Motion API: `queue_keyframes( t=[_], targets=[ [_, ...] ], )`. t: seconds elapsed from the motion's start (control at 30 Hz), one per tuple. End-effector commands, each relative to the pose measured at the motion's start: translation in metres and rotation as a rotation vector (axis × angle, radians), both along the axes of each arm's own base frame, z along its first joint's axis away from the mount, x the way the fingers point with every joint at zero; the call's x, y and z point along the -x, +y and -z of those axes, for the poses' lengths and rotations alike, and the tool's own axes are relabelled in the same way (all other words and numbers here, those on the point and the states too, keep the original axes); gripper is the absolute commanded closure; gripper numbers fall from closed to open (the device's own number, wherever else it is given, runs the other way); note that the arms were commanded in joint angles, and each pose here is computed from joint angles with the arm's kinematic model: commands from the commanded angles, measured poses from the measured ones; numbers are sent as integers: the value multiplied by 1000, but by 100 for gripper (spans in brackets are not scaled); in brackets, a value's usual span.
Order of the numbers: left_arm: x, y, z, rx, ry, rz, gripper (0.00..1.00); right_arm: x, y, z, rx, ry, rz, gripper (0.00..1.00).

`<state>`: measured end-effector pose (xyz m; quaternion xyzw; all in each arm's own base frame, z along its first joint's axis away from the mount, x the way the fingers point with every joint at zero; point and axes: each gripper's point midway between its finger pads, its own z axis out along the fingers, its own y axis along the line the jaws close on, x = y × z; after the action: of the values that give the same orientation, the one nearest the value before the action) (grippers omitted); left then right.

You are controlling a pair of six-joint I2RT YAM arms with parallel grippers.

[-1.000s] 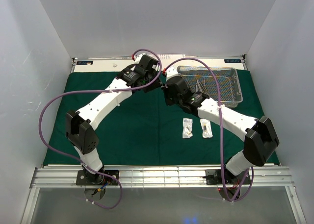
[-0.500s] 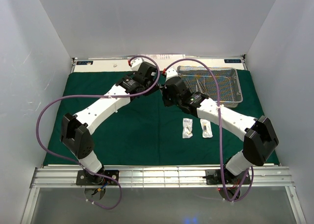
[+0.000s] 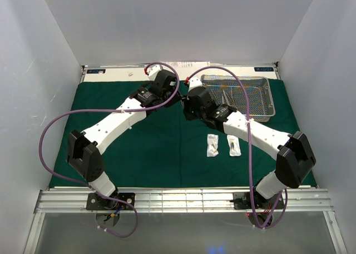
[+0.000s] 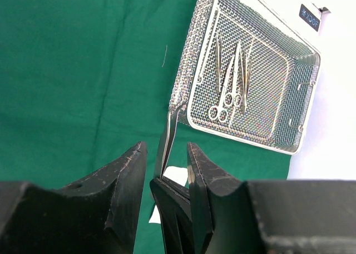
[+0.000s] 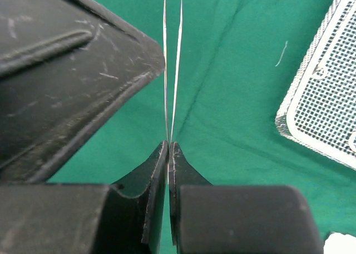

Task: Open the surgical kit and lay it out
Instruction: Place the medical item in the surgical kit.

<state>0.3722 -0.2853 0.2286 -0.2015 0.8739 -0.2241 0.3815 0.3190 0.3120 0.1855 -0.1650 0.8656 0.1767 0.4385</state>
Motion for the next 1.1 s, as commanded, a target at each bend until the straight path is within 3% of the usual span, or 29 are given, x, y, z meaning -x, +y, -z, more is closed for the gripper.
queue_keyframes(
  t=[0.0, 0.83, 1.07],
  targets=[
    [3, -3, -16, 58, -26, -5, 54, -2, 16, -25, -103, -27, -9, 92],
    [2, -4, -18, 89, -156, 53, 55, -1, 21, -19, -173, 31, -32, 92],
    [2, -1, -5, 52, -124, 44, 60, -3, 18, -13, -155, 30, -16, 92]
  ],
)
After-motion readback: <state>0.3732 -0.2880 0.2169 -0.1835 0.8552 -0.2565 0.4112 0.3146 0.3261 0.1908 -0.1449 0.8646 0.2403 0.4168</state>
